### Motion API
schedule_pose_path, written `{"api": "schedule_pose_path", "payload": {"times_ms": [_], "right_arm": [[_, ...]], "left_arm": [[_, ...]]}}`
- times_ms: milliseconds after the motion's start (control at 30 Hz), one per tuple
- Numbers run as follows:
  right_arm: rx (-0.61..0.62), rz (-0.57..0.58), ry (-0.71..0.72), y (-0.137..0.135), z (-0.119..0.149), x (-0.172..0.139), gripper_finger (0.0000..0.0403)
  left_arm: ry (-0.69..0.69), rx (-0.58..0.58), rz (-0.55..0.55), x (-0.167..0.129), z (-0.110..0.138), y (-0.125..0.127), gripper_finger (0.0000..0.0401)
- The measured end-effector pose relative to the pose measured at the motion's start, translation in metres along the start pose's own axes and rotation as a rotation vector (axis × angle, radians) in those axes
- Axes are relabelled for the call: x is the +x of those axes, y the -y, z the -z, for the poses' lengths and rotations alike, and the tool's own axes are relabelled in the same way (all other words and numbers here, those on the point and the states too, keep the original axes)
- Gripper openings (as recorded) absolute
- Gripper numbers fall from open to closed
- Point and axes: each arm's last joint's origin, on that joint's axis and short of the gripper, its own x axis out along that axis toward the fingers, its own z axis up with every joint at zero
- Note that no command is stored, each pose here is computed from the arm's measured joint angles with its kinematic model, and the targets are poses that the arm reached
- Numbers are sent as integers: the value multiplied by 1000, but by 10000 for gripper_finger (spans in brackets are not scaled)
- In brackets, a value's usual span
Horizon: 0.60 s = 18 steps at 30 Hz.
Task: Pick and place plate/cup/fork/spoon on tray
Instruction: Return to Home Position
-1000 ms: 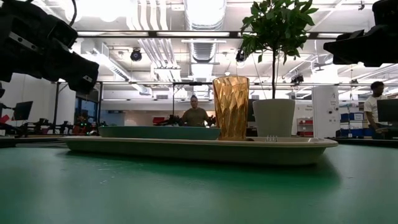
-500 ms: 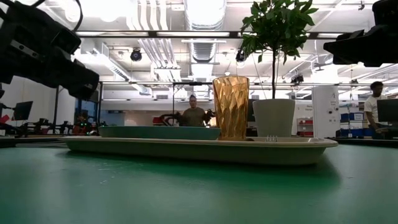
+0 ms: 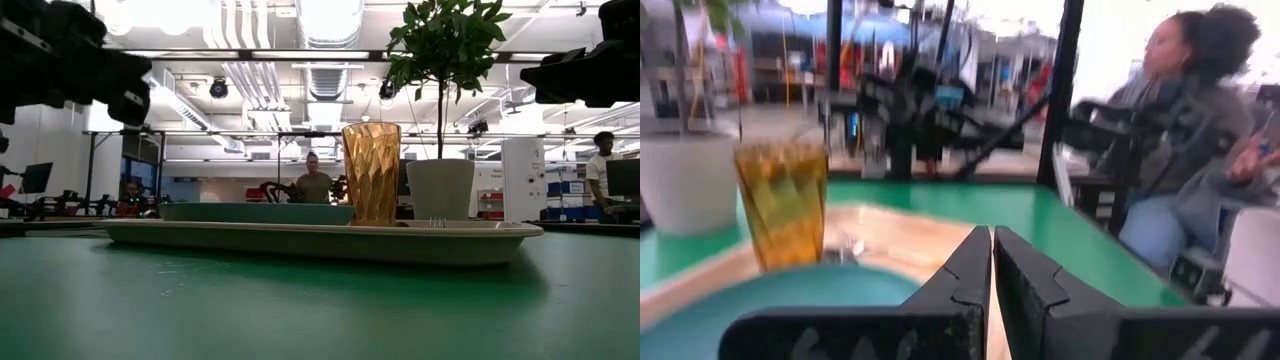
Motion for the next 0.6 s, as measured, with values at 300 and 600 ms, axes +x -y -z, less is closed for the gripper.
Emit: {"api": "schedule_pose_path", "payload": {"times_ms": [300, 600], "right_arm": [[0, 0, 0, 0, 0, 0, 27], [0, 0, 0, 0, 0, 0, 27]], "left_arm": [[157, 46, 14, -11, -14, 5, 0], [224, 66, 21, -16, -19, 7, 0]]}}
